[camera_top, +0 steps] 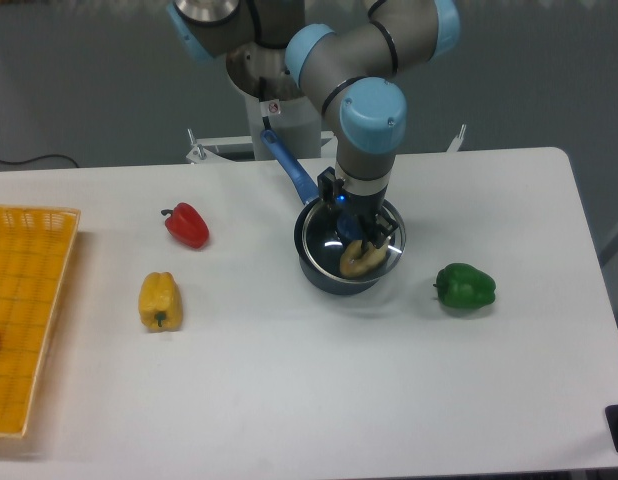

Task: Close the pot lid
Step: 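Press the glass lid down onto the saucepan rim to seat it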

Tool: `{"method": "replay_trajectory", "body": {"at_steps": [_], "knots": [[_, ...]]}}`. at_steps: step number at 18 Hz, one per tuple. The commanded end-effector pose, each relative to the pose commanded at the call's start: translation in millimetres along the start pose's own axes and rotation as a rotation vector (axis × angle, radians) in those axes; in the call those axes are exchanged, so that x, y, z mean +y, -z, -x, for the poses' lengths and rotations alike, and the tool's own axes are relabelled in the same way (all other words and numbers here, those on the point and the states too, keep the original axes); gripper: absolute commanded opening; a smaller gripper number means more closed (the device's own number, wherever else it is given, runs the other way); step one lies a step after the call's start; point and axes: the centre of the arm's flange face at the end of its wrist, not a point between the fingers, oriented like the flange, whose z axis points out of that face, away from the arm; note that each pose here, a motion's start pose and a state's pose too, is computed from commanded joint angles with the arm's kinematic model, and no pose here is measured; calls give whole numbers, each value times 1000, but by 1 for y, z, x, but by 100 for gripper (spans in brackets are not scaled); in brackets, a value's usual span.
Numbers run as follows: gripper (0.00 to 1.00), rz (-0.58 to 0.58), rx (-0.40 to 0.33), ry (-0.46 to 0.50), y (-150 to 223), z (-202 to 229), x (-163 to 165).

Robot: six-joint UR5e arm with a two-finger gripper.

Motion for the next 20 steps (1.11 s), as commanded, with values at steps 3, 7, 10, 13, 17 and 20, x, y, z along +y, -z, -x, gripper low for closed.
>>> {"method": "replay_trajectory", "body": {"at_steps": [3, 7, 10, 13, 17, 20], "knots": [[66, 8, 6, -3, -4, -3, 0], [66, 15, 15, -3, -10, -6, 0], [66, 14, 12, -4, -8, -6, 0], [66, 14, 12, -4, -8, -6, 0], [66, 14, 12, -4, -9, -6, -1], [67, 14, 12, -6, -9, -6, -1]]}}
